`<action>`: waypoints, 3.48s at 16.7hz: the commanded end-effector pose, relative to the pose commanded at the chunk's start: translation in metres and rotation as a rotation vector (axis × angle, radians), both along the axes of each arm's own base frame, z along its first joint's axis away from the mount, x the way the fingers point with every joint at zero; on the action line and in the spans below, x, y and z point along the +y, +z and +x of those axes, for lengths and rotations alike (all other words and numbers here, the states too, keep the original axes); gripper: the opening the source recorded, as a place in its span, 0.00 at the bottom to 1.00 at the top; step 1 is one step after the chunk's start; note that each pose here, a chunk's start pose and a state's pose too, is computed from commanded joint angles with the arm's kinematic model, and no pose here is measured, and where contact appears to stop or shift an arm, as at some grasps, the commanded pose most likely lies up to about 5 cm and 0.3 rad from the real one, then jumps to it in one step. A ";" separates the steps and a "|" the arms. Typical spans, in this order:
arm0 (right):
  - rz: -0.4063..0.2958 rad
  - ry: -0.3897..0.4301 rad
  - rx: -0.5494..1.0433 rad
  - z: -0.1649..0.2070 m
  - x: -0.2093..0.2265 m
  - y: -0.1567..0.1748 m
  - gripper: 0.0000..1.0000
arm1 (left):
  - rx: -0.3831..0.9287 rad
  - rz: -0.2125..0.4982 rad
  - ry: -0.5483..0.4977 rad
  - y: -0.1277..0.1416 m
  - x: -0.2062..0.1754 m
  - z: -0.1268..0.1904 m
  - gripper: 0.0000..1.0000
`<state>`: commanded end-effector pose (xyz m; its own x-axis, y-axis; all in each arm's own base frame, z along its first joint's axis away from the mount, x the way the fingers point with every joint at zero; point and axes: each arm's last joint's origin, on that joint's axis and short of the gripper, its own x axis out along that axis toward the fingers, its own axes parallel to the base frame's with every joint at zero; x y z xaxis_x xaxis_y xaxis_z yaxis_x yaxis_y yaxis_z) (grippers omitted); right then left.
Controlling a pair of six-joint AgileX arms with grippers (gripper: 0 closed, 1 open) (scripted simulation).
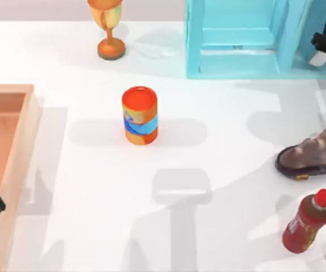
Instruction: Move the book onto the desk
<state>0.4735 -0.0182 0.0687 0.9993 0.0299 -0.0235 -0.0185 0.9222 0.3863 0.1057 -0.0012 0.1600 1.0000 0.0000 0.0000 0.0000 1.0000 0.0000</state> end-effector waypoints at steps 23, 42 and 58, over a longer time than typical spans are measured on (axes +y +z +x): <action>0.000 0.000 0.000 -0.200 0.002 0.200 0.00 | 0.000 0.000 0.000 0.000 0.000 0.000 1.00; -1.015 0.355 0.155 -0.237 0.246 0.106 0.00 | 0.000 0.000 0.000 0.000 0.000 0.000 1.00; -1.870 0.494 -0.238 -0.429 0.356 0.063 0.00 | 0.000 0.000 0.000 0.000 0.000 0.000 1.00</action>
